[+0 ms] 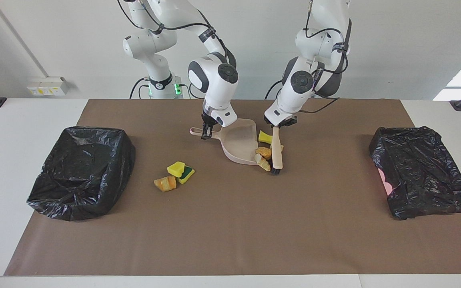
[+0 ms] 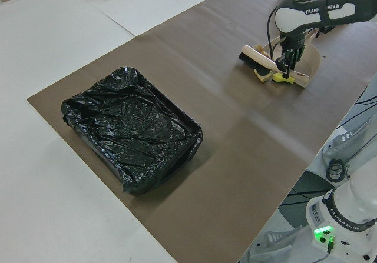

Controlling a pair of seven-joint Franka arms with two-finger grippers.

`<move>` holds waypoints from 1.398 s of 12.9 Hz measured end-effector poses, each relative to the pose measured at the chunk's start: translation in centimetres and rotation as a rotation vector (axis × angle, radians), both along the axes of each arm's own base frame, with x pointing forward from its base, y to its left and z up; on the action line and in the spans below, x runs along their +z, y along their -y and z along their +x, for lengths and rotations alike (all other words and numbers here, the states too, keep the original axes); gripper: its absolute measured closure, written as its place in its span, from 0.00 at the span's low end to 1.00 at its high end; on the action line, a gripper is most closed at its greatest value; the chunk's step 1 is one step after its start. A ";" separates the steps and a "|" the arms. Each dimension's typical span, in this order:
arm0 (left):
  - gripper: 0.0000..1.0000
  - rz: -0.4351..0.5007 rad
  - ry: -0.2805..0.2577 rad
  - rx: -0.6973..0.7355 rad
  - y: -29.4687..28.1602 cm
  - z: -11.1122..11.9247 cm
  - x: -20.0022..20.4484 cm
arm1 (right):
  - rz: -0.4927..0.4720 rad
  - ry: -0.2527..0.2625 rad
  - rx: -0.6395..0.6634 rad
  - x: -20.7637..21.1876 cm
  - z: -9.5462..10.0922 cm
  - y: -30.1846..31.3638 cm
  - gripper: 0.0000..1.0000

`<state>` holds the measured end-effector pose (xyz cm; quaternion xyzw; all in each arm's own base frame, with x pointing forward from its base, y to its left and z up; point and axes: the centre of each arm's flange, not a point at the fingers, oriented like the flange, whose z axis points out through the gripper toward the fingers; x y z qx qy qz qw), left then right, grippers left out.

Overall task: Sweep and dump trash in bin
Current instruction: 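Brush the trash pieces into the dustpan held by the right gripper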

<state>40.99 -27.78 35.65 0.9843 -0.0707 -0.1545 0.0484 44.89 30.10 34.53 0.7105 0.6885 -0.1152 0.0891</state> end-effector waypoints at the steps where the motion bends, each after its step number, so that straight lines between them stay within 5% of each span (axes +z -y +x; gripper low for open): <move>1: 0.74 -0.015 -0.006 0.012 0.2 -0.2 0.5 | 0.000 0.000 0.000 0.0 0.0 0.0 0.68; 7: 0.74 -0.146 -0.024 0.220 -8.2 1.9 9.2 | 0.004 0.004 0.000 0.0 0.1 0.0 0.68; 10: 0.74 -0.155 -0.035 0.224 -11.6 1.9 9.0 | 0.007 0.006 0.001 -0.1 0.1 -0.1 0.68; 13: 0.74 -0.096 -0.076 0.185 -8.9 -0.9 5.2 | 0.008 0.007 -0.002 -0.1 0.2 0.1 0.68; 18: 0.74 -0.015 -0.049 0.152 -0.8 -7.3 0.4 | 0.008 0.007 -0.004 -0.1 0.3 0.2 0.68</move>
